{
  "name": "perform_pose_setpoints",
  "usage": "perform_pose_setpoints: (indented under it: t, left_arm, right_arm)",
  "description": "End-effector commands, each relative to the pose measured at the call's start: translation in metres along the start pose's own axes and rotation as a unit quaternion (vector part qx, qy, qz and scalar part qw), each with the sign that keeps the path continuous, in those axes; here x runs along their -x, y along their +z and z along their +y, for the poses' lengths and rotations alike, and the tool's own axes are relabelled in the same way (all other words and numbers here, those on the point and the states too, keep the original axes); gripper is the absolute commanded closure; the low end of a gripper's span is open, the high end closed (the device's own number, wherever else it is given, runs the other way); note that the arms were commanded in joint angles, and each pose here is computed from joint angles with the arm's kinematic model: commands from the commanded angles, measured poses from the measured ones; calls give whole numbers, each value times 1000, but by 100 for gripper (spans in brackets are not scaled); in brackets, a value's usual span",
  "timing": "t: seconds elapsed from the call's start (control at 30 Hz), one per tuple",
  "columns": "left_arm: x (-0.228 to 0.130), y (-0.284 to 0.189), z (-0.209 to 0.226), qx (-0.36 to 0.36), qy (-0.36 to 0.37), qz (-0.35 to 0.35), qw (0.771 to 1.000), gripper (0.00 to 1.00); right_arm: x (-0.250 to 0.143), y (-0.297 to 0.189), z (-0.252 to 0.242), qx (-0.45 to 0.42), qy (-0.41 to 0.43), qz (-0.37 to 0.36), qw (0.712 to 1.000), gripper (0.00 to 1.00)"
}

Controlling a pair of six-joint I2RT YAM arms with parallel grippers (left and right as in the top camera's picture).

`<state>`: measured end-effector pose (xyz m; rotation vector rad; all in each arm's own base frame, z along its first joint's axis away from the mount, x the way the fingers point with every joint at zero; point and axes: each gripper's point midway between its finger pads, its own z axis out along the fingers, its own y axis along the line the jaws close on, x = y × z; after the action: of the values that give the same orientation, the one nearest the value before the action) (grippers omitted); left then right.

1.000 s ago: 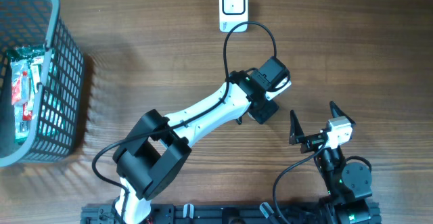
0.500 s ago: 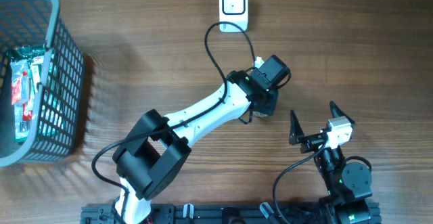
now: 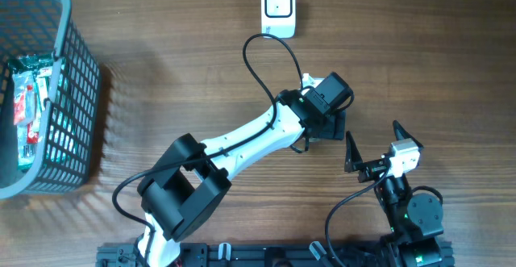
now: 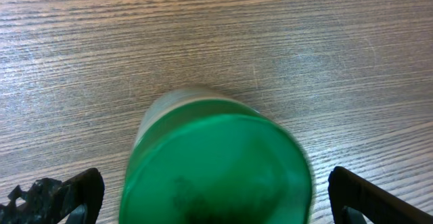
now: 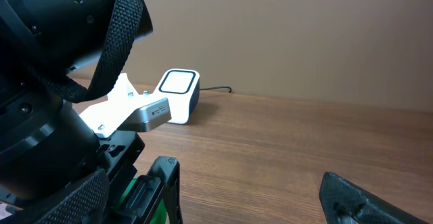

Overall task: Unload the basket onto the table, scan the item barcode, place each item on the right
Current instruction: 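Carry the bottle toward the scanner and set it upright on the table, then return the left gripper into the basket toward the packaged items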

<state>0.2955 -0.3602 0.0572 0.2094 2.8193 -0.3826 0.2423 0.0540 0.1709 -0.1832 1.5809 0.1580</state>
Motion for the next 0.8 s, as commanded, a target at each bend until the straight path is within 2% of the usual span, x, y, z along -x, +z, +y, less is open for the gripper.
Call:
perform_pose_setpoints:
  t: [0.0, 0.13, 0.3, 0.43, 0.6, 0.77]
  left_arm:
    - [6, -3, 8, 19, -9, -18, 1000, 0]
    - [11, -14, 4, 9, -7, -30, 999, 0]
    - [12, -16, 4, 12, 32, -31, 999, 0]
    - [25, -25, 7, 22, 36, -57, 997, 0]
    - [64, -61, 1, -1, 43, -104, 994, 0]
    - [115, -118, 27, 4, 40, -157, 987, 0]
  right_arm:
    - [0, 0, -4, -11, -6, -1, 1000, 0]
    - [0, 0, -4, -10, -6, -1, 1000, 0]
    - [0, 0, -4, -11, -6, -1, 1000, 0]
    - [0, 0, -4, -10, -6, -1, 1000, 0]
    - [0, 0, -4, -10, -6, -1, 1000, 0]
    - [0, 0, -4, -10, -6, -1, 1000, 0]
